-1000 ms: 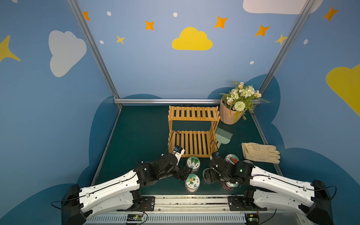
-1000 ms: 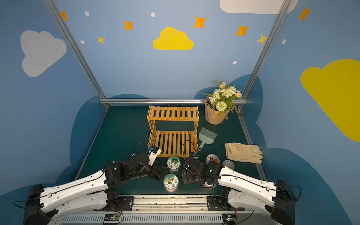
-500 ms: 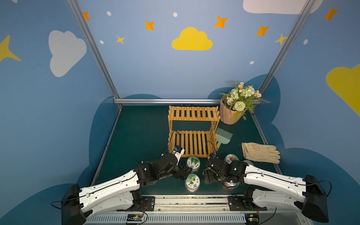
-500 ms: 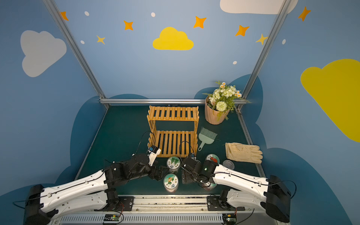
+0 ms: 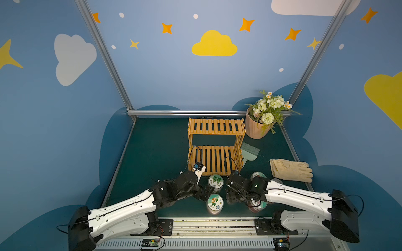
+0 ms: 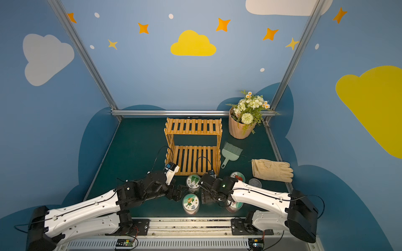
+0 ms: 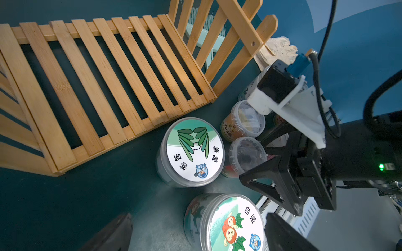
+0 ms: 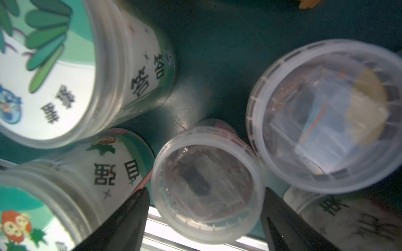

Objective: Place the seed container on the shelf
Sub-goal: Pick up the seed jar at the center of the board.

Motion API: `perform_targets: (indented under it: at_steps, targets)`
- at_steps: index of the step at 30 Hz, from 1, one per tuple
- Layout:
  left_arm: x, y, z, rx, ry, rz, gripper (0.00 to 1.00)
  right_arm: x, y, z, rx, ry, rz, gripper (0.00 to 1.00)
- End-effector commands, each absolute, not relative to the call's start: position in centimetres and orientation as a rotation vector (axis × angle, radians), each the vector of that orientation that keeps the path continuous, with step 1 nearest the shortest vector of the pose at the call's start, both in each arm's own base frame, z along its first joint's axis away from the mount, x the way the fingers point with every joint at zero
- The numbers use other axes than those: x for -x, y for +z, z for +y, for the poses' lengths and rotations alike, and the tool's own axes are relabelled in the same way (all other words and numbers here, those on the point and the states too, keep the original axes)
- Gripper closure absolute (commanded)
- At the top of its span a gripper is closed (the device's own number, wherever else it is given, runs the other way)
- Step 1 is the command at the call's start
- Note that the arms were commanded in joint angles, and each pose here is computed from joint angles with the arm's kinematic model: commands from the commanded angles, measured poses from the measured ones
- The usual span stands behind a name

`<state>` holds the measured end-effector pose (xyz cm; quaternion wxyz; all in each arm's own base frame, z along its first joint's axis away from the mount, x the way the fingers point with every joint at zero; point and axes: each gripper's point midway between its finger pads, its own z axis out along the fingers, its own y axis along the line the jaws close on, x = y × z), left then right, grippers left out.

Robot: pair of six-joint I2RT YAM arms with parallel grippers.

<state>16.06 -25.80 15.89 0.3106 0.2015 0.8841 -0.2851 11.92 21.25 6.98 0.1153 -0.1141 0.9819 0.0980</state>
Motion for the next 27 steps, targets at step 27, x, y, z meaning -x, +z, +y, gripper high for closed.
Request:
perform_targets:
  at_steps: [27]
  targets:
    - [-16.55,16.38,-26.05,-0.535,-0.747,2.335,0.0,-12.52,6.91,21.23,0.329,0.276,2.878,0.2]
